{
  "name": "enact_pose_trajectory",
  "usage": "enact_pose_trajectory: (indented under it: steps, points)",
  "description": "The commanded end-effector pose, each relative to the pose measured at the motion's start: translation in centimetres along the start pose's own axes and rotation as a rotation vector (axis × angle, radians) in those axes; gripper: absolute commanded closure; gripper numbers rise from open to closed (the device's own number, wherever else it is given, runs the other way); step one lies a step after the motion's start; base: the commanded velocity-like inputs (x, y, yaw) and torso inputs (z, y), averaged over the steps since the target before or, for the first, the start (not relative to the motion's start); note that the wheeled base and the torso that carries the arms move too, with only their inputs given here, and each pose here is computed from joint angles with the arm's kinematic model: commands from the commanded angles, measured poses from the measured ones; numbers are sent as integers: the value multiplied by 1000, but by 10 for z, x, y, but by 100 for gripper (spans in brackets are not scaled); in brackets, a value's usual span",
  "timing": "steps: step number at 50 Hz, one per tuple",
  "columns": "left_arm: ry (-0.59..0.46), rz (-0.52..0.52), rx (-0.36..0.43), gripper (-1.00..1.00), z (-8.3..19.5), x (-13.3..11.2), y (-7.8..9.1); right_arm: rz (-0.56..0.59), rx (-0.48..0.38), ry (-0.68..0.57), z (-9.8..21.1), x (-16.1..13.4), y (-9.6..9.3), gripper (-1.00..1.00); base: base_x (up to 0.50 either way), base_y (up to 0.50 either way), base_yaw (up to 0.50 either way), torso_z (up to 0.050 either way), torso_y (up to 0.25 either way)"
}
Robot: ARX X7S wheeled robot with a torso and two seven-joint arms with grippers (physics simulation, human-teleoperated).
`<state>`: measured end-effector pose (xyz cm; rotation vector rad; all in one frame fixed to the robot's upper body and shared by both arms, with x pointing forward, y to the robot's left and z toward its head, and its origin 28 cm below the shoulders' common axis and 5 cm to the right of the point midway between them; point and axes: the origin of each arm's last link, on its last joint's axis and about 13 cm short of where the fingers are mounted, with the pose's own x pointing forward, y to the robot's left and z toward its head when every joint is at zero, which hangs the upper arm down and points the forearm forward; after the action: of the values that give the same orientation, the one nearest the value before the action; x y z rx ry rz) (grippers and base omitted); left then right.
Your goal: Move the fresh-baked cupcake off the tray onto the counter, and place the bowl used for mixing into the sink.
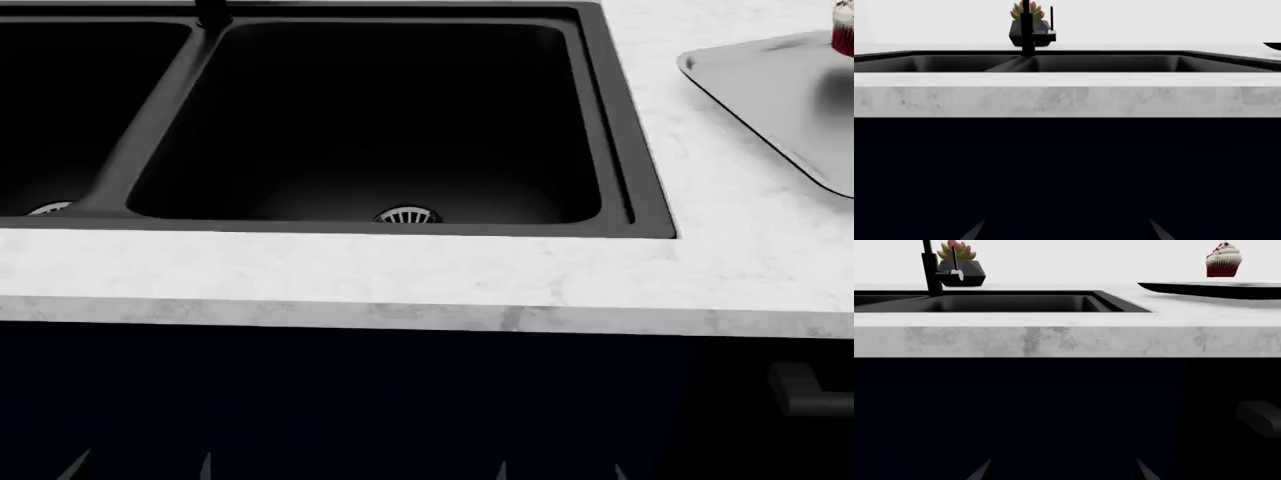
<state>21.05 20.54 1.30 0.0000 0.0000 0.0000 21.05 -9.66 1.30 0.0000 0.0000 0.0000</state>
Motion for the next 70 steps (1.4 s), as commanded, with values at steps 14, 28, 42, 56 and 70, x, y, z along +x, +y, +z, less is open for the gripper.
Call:
enact_pose_trajectory:
  steps: [14,28,42,56,70]
  points:
    - [-50,40,51,-100,17,-10,0,-9,-23,-22,15,-9,0,-100,0,0,0,13,0]
    - [-152,-17,147,-100,76,1,-6,8,-44,-73,53,-7,-1,-100,0,0,0,49,0]
    - [-205,31,149,-100,112,18,-1,-19,-83,-158,84,7,-5,-100,0,0,0,49,0]
    - [-200,21,147,-100,108,25,-1,-12,-113,-135,79,10,-4,-100,0,0,0,50,0]
    - [-244,-6,143,-100,116,33,-10,-29,-98,-154,84,20,-3,-100,0,0,0,32,0]
